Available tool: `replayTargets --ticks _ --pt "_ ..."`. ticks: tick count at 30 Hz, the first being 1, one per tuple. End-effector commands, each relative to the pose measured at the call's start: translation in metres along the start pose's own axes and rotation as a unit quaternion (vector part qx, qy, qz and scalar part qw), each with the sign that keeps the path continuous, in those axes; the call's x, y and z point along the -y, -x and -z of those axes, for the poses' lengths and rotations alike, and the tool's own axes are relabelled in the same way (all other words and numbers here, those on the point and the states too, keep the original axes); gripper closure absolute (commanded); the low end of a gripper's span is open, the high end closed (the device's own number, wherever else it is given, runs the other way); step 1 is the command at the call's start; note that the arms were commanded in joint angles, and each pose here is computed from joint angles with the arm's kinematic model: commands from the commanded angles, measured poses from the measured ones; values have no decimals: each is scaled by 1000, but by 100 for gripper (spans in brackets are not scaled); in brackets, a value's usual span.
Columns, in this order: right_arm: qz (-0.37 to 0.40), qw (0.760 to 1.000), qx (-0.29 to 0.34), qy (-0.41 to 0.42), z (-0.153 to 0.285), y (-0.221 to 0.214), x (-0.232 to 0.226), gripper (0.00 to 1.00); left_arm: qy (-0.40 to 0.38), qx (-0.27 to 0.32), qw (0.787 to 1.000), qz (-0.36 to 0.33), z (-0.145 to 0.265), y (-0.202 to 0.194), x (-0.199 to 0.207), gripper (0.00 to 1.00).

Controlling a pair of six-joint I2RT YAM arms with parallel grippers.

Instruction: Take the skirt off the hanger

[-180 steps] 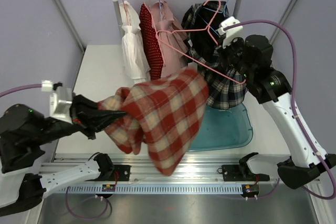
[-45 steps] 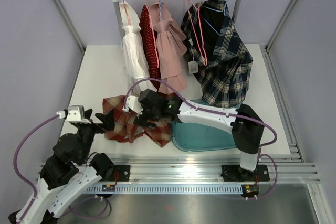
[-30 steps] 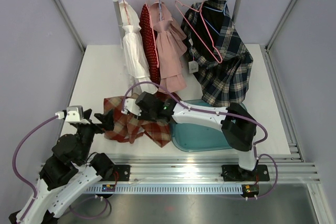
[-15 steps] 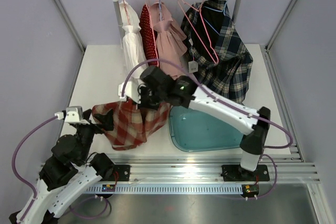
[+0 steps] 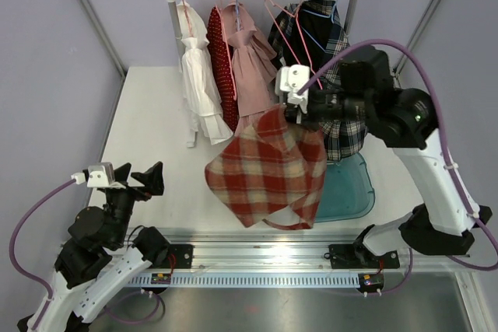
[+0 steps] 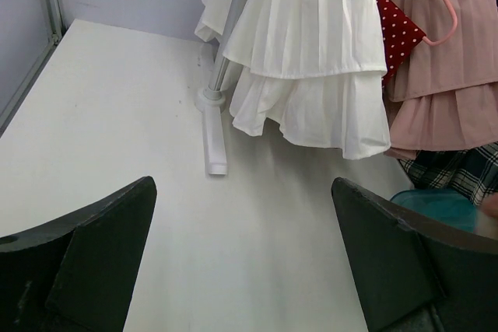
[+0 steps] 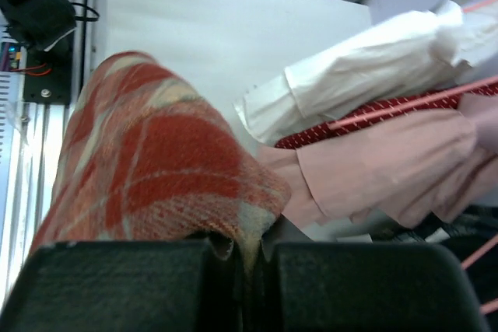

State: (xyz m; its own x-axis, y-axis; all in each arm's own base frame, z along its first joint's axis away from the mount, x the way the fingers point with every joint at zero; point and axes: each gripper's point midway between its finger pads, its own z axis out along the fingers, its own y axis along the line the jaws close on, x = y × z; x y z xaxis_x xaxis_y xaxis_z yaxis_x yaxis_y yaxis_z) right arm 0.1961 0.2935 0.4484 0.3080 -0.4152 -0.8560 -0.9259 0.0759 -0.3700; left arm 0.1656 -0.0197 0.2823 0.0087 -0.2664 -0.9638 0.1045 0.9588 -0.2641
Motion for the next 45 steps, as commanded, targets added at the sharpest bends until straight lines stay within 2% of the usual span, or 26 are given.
replayTargets --ticks 1,5,9,19,23,27,31,37,41,42,43,45 --pt "20 999 31 -26 42 12 -1 100 5 48 998 32 9 20 -8 1" --pt "6 996 -17 -91 59 -24 20 100 0 38 999 24 6 17 -4 1" --pt "8 982 -66 -174 76 -52 53 100 -6 27 1000 14 2 13 1 1" --pt "10 938 -92 -335 119 -59 119 100 -21 23 999 10 1 12 7 1" --pt "10 946 -86 -312 116 -61 112 100 -22 24 999 12 2 13 7 1" --pt "-7 962 -91 -256 106 -76 81 100 -22 25 999 12 2 13 7 1" --pt "-28 994 -52 -90 79 -86 5 100 -25 24 999 10 2 13 8 1" --pt "-36 998 -28 42 80 -98 -73 100 -29 22 999 8 1 12 10 1" --pt "-66 993 -71 60 75 -139 -97 100 -32 22 999 7 1 12 11 1" --pt "-59 995 -71 39 74 -143 -91 100 -32 22 999 7 1 11 11 1" --pt "-96 990 -104 22 69 -167 -92 100 -34 22 999 7 1 11 12 1" --pt "-110 986 -126 -13 62 -190 -82 100 -34 21 999 6 0 11 12 1"
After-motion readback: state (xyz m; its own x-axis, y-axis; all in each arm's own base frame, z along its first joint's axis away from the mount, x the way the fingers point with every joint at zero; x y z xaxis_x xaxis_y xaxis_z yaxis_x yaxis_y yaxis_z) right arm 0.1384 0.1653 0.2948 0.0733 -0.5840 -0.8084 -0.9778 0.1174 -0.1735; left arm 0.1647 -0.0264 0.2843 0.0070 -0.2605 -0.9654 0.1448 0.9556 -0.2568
